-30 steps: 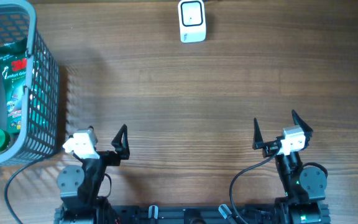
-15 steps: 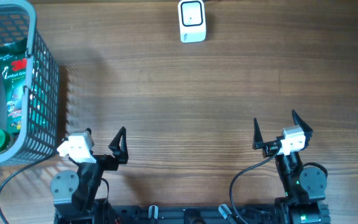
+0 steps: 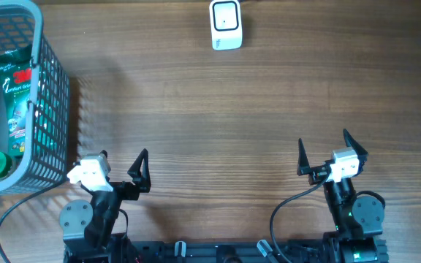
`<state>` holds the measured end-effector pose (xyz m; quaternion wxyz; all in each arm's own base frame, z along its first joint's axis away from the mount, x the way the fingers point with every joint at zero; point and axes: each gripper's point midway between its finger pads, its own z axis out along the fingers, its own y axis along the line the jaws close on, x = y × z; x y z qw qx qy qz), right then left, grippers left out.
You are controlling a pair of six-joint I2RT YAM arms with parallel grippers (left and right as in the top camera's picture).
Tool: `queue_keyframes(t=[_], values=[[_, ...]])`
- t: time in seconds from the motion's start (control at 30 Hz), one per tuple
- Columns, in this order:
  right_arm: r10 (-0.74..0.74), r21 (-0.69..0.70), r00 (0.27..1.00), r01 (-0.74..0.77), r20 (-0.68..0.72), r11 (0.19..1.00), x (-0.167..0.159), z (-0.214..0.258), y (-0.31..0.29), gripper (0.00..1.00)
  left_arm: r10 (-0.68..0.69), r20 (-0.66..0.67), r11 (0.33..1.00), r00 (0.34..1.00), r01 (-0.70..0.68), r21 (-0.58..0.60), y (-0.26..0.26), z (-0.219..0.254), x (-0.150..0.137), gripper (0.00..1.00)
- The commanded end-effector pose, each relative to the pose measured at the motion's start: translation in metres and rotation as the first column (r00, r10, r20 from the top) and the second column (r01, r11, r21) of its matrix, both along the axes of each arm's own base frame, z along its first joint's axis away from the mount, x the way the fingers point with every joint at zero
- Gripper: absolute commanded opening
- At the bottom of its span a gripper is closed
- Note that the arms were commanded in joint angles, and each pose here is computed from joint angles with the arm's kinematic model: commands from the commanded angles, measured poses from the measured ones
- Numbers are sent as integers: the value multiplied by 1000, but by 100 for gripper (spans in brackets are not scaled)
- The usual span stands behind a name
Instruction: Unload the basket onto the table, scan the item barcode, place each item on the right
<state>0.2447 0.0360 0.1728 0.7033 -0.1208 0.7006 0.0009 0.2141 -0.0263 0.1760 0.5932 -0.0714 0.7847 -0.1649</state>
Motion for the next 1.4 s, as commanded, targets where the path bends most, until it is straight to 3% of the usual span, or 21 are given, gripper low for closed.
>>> queue_keyframes(t=[0.0,0.9,1.37], values=[[-4,-11,1000,4,4,1000,0,0,0,100,-16,16,1000,1000,16,-14,-4,8,-2,100],[-4,-12,1000,4,4,1000,0,0,0,100,-16,2,1000,1000,16,-15,-4,5,-3,100],[-4,-11,1000,4,4,1000,0,0,0,100,-20,-311,999,950,7,-41,-6,-65,-33,100]])
